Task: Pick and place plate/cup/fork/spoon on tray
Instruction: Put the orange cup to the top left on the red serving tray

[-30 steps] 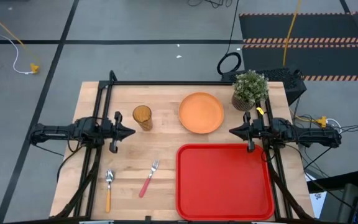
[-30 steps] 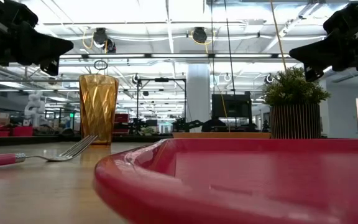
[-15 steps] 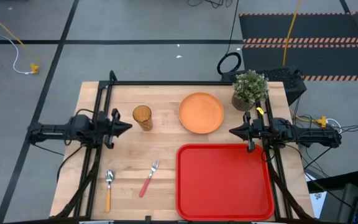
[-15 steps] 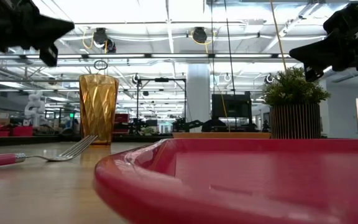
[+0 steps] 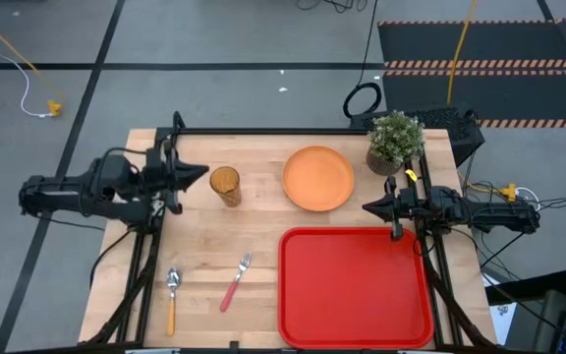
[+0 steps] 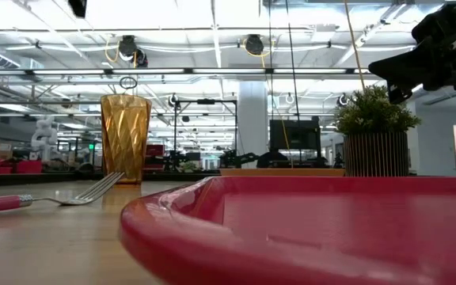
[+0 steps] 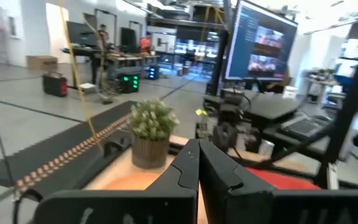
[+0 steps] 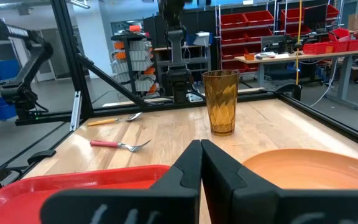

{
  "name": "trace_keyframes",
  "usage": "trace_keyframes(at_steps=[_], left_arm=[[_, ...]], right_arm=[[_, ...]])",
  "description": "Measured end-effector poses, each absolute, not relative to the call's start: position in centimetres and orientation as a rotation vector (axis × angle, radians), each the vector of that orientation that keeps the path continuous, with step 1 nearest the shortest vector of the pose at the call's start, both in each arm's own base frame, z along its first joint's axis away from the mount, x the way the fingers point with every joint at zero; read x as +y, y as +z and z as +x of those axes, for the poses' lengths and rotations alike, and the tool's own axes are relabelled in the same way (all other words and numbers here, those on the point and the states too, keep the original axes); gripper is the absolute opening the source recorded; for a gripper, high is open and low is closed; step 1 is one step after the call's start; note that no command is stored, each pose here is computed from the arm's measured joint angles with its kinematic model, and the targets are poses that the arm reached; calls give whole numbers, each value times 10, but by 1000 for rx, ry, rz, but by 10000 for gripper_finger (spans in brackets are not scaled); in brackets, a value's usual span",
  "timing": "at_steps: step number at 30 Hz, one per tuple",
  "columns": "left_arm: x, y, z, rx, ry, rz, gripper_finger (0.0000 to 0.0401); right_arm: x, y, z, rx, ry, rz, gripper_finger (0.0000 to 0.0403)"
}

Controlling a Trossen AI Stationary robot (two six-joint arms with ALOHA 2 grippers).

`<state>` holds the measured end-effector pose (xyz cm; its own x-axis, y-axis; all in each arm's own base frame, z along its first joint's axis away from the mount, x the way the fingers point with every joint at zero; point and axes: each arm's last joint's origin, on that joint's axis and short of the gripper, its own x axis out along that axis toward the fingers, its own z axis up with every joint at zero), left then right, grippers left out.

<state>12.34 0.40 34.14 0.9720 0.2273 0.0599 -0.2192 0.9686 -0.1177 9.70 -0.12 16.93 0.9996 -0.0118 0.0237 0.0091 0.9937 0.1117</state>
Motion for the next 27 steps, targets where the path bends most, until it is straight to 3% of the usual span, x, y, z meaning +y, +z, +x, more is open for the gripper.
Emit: trace_keyframes(at_steps=[10,17,27], left_arm=[[5,427,167,-95,294,-52,1],[4,475,193,40,296,-23,1],[3,498,222,312,313,-82,1]], right_arm=[[-1,169,97,-25,-10,111,0],[-1,169,97,-24,-10,112,0],[-1,169,97,-24,-10,112,0]])
